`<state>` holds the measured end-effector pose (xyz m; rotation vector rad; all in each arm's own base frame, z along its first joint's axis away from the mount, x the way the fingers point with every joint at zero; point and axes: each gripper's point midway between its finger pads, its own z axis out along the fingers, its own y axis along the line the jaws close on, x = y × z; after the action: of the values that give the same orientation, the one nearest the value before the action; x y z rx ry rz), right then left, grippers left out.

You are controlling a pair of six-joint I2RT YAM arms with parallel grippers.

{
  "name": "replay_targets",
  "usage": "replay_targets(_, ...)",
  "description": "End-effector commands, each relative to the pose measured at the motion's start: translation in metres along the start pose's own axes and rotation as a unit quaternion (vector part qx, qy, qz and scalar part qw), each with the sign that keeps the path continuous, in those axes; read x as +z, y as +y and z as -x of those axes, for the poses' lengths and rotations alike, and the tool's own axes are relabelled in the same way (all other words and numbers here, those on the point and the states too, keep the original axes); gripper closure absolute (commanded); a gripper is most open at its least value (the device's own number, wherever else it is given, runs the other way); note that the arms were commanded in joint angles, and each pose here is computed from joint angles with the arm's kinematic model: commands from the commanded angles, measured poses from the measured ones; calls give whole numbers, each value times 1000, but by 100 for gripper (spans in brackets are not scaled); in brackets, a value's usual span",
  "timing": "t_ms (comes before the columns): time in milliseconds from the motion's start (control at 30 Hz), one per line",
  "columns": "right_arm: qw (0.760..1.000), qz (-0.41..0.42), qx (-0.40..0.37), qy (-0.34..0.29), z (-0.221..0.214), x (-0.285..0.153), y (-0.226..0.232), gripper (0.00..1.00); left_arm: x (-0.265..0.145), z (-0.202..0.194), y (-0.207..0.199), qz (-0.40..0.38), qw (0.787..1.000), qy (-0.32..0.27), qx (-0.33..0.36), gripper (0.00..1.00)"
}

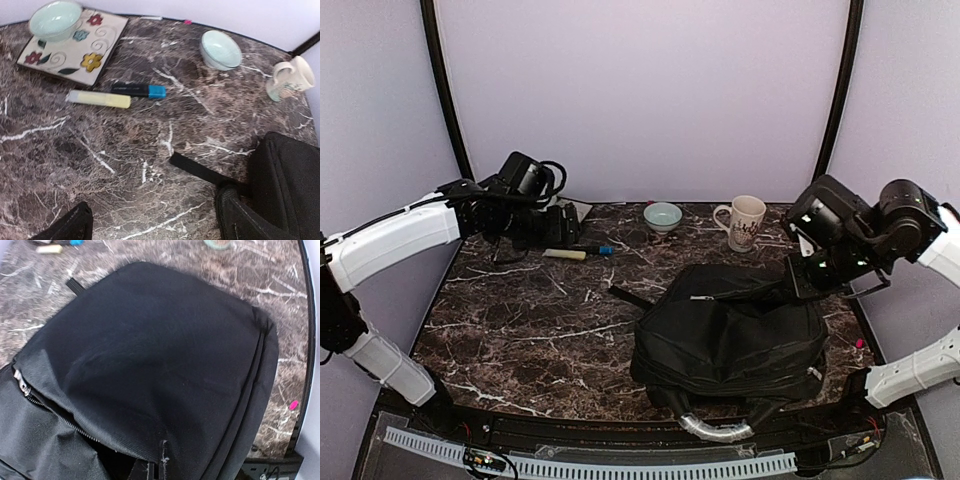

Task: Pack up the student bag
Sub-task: Move the pen to the center of the board.

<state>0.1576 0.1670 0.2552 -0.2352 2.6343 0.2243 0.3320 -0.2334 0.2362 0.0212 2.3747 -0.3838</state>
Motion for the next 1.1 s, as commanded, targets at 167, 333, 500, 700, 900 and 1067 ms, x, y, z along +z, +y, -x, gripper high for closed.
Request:
replay_targets(167, 997, 21, 81, -2, 27, 27, 40, 100, 74, -22, 71, 151, 964, 95, -195, 7)
replay_targets(333, 994, 2, 110, 8, 21, 33, 34, 100, 110, -27, 91, 206, 919, 145, -304, 6)
replay_targets(500, 989, -2, 148, -1, 19, 35, 28, 100, 149, -17, 85, 153, 905, 169, -360, 14)
replay_targets(700, 983, -1, 182, -14, 16, 34, 20, 100, 154, 15, 90, 154, 901, 116, -389, 14)
replay_targets(900, 986, -7, 163, -19, 17, 34, 17, 100, 175, 2, 103, 168, 870, 129, -446, 22)
replay_targets(1067, 985, -7, 169, -13, 9, 36, 13, 100, 194, 2, 112, 163, 857, 126, -473, 26)
